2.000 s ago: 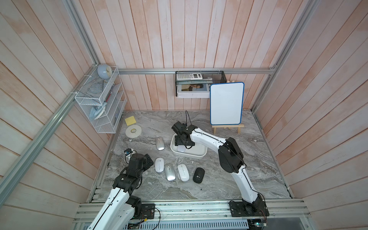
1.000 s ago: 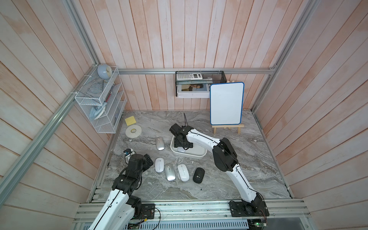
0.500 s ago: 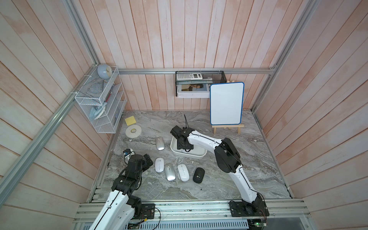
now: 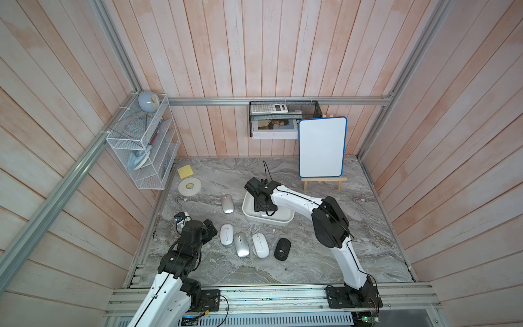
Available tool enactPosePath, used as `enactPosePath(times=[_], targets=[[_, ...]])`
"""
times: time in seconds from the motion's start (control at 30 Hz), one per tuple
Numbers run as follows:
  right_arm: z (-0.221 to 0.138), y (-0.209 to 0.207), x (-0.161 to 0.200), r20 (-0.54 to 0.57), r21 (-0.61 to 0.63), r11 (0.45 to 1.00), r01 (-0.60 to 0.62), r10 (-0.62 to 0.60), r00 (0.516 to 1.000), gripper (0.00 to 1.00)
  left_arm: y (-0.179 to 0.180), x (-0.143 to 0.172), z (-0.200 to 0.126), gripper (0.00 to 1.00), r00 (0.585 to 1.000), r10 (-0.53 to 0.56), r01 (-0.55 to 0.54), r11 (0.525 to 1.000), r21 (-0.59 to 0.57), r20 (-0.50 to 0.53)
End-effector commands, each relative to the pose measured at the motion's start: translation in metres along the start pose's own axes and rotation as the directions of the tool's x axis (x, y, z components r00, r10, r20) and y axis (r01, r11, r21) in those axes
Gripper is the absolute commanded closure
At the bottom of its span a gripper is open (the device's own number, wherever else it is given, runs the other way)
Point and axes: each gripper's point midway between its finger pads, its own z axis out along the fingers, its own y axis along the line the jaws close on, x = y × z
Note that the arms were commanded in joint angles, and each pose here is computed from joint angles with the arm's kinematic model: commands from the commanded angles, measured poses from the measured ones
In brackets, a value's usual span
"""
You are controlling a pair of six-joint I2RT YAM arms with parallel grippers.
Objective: Take out the mouse from the storage box
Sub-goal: Pick up the mouse from the storage box, then place the mouse at the center of the board.
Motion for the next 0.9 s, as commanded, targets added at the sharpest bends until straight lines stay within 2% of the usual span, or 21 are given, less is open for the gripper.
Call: enactPosePath(times=[0.0, 0.43, 0.87], targets=[[-0.033, -0.003, -0.017, 0.075, -0.021, 1.000, 0.009, -0.007, 0.997, 0.38, 0.005, 0.001, 0.001, 0.00, 1.000, 0.000, 0.000, 1.000, -0.013, 0.007], [-0.093, -0.042, -0.012, 0.134, -0.022, 1.000, -0.004, 0.007, 0.991, 0.38, 0.004, 0.001, 0.001, 0.00, 1.000, 0.002, -0.002, 1.000, -0.011, 0.006], [-0.121, -0.129, 0.043, 0.170, 0.060, 0.992, -0.108, 0.096, 0.981, 0.38, 0.004, 0.001, 0.000, 0.00, 1.000, -0.001, 0.001, 1.000, -0.002, 0.010]])
